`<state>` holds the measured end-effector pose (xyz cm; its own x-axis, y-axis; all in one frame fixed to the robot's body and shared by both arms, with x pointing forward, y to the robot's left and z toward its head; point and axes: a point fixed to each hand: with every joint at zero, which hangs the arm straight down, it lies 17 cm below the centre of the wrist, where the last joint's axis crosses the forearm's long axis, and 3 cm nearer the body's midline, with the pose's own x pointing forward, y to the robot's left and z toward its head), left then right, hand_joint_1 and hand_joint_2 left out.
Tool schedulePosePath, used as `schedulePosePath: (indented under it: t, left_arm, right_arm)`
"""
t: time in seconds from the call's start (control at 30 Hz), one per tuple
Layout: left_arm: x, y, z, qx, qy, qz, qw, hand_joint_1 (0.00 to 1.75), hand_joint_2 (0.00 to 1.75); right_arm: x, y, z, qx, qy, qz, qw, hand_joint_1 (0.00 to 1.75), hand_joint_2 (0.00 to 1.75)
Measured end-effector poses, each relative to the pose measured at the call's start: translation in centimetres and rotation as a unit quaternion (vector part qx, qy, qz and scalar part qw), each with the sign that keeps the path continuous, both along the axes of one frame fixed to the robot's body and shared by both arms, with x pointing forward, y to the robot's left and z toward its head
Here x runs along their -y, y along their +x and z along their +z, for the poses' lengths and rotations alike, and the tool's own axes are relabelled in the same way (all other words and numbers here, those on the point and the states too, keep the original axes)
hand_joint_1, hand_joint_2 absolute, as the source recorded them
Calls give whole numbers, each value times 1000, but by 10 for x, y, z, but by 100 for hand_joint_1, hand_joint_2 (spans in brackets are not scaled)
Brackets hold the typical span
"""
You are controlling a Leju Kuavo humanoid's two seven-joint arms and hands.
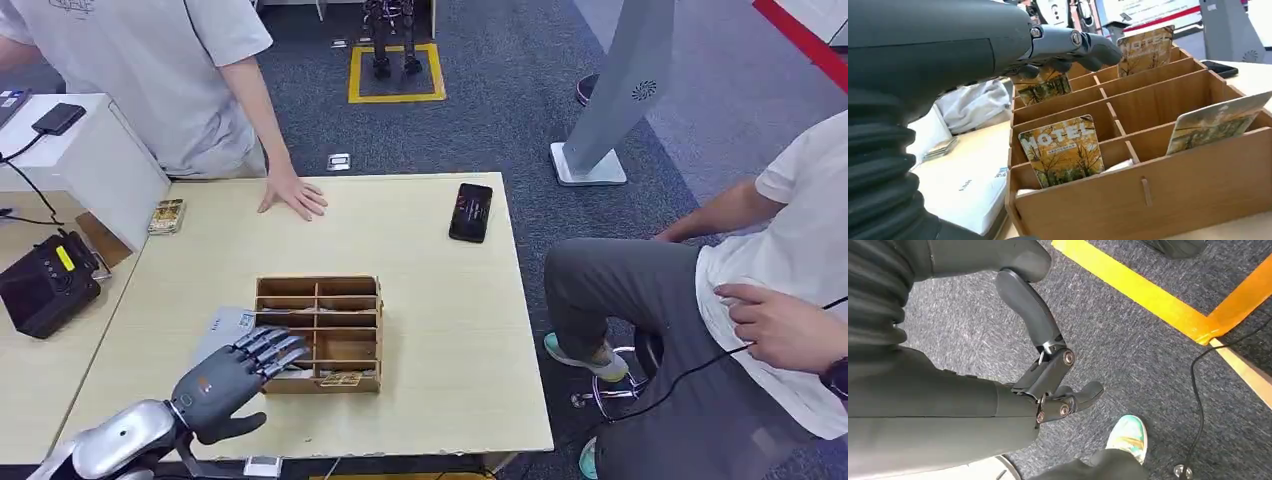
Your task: Pass the card to the sensor for recognition and then transmit it.
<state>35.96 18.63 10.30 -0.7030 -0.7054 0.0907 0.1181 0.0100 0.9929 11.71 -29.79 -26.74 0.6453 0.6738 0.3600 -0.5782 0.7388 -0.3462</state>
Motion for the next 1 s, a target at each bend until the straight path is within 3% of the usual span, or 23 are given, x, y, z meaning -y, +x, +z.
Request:
schedulePosePath:
  t: [1.0]
  left_arm:
    - [2, 17, -6, 5, -15, 47, 999, 0, 175]
  right_arm:
    - [1, -2, 0, 0, -2, -3, 1000, 0, 175]
